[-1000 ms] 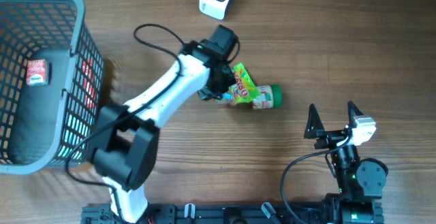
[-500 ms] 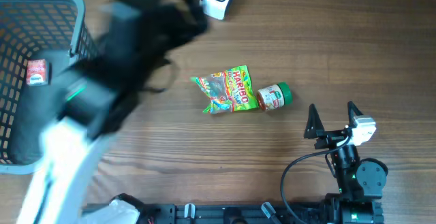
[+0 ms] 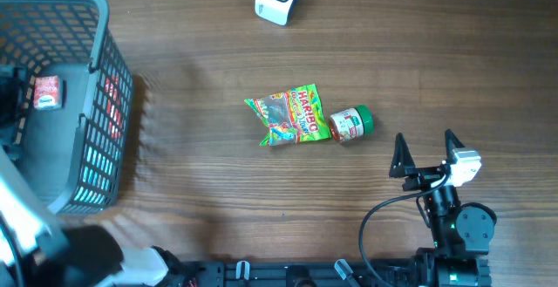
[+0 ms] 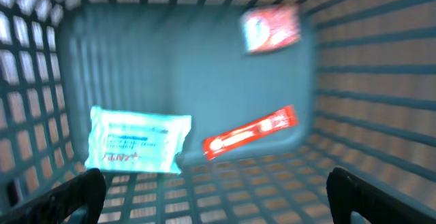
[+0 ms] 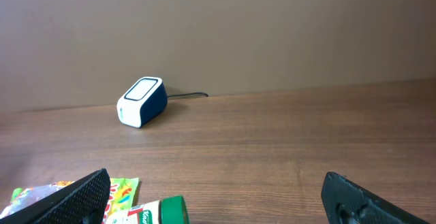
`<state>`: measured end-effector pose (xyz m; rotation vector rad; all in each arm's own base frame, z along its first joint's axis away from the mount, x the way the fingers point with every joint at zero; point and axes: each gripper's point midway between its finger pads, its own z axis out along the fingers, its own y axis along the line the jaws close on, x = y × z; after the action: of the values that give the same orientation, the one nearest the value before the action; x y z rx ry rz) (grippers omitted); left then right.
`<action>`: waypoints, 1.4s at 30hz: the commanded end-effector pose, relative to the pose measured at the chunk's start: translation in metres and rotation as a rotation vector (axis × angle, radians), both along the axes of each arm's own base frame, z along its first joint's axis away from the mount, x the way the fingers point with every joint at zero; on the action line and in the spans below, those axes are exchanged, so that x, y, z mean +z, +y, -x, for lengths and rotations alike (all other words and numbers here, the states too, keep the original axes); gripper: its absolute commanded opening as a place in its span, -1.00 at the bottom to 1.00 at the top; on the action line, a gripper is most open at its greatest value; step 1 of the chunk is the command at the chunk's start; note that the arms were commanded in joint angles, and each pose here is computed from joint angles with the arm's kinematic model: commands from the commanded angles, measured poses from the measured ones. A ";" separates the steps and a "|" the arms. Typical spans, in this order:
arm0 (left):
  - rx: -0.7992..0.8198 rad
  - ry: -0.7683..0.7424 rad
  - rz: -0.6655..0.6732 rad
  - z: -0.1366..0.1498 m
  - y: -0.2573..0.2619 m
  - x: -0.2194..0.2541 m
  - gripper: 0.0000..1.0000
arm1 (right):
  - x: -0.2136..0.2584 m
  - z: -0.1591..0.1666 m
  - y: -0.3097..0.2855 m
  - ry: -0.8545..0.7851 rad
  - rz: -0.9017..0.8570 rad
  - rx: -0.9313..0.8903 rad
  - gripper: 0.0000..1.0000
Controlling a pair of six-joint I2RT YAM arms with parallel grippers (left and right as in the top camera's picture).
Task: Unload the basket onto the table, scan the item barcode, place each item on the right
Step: 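Grasp the mint tissue-wipes pack and drop it near the jar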
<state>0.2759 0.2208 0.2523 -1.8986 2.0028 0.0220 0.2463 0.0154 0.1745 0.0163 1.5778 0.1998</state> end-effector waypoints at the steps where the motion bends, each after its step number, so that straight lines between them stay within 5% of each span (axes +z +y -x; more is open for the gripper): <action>1: -0.001 0.154 0.157 -0.014 -0.002 -0.064 1.00 | 0.002 0.000 0.000 -0.009 0.006 -0.003 0.99; 8: -0.097 0.416 0.277 -0.023 -0.015 -0.148 1.00 | 0.002 0.000 0.000 -0.009 0.006 -0.003 0.98; 15: -0.149 0.571 0.297 -0.015 -0.033 -0.180 1.00 | 0.002 0.000 0.000 -0.009 0.006 -0.003 1.00; 24: -0.145 0.713 0.320 0.027 -0.046 -0.226 0.98 | 0.002 0.000 0.000 -0.009 0.006 -0.003 0.99; 26: -0.147 0.740 0.337 0.039 -0.053 -0.239 0.77 | 0.002 0.000 0.000 -0.009 0.006 -0.003 0.99; 28: -0.152 0.764 0.348 0.049 -0.057 -0.247 -0.28 | 0.002 0.000 0.000 -0.009 0.006 -0.003 0.99; 30: -0.161 0.786 0.363 0.055 -0.060 -0.246 -0.92 | 0.002 0.000 0.000 -0.009 0.006 -0.003 0.99; 38: -0.155 0.769 0.307 0.031 -0.038 -0.188 -0.92 | 0.002 0.000 0.000 -0.009 0.006 -0.003 0.99; 42: -0.265 0.430 0.169 -0.038 -0.008 -0.080 -0.92 | 0.002 0.000 0.000 -0.009 0.006 -0.003 1.00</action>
<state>0.2654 0.1901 0.1030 -2.0786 2.7575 0.4395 0.2464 0.0154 0.1742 0.0165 1.5793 0.1999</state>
